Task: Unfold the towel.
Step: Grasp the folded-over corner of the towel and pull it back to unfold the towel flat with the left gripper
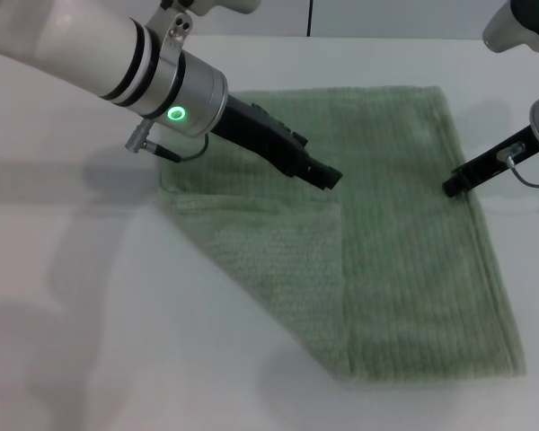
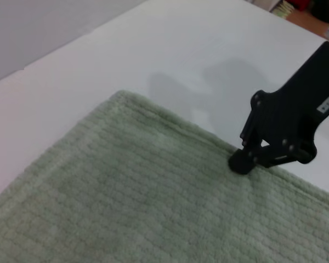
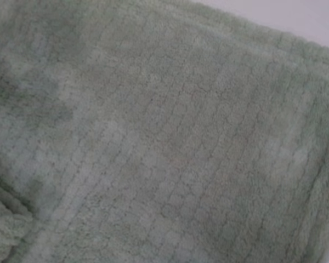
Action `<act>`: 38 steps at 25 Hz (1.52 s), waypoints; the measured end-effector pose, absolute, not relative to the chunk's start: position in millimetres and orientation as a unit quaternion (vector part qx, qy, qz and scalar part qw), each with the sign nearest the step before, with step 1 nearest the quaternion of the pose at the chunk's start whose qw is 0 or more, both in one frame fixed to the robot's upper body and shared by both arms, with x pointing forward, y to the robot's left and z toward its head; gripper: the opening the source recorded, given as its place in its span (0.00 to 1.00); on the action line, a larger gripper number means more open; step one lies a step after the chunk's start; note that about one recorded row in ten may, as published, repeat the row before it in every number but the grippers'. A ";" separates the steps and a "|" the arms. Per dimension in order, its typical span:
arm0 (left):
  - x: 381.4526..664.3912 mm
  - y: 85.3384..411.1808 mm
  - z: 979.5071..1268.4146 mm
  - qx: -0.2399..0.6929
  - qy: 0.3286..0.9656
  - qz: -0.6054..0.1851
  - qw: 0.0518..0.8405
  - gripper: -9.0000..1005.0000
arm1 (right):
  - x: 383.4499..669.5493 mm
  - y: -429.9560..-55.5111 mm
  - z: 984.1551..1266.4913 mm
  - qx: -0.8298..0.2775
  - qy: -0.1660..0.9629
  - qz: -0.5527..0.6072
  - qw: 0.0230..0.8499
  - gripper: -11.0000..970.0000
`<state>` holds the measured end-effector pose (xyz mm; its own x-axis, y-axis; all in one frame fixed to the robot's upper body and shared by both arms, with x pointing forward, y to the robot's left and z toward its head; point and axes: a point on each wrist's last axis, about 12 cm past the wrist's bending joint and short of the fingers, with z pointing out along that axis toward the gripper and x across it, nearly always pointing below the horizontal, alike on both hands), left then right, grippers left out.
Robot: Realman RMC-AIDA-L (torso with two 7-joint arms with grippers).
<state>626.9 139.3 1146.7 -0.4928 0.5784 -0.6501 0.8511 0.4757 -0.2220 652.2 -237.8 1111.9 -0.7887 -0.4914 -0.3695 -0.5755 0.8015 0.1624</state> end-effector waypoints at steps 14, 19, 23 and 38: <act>624.9 119.7 1138.2 0.458 0.818 -0.259 0.231 0.80 | 653.2 -236.8 1113.1 -0.286 0.936 0.134 0.158 0.01; 624.4 112.3 1130.3 0.464 0.822 -0.236 0.230 0.80 | 653.9 -236.4 1113.9 -0.289 0.935 0.130 0.158 0.01; 623.6 109.4 1128.8 0.465 0.823 -0.232 0.229 0.80 | 654.2 -235.9 1114.3 -0.290 0.935 0.130 0.157 0.01; 611.5 93.4 1121.1 0.487 0.813 -0.248 0.203 0.80 | 654.2 -235.0 1114.1 -0.290 0.935 0.130 0.157 0.01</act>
<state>611.5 93.4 1121.1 -0.4435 0.6904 -0.5715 0.8918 0.4032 -0.2050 654.2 -235.0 1114.1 -0.7821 -0.5022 -0.3691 -0.5839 0.7975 0.1522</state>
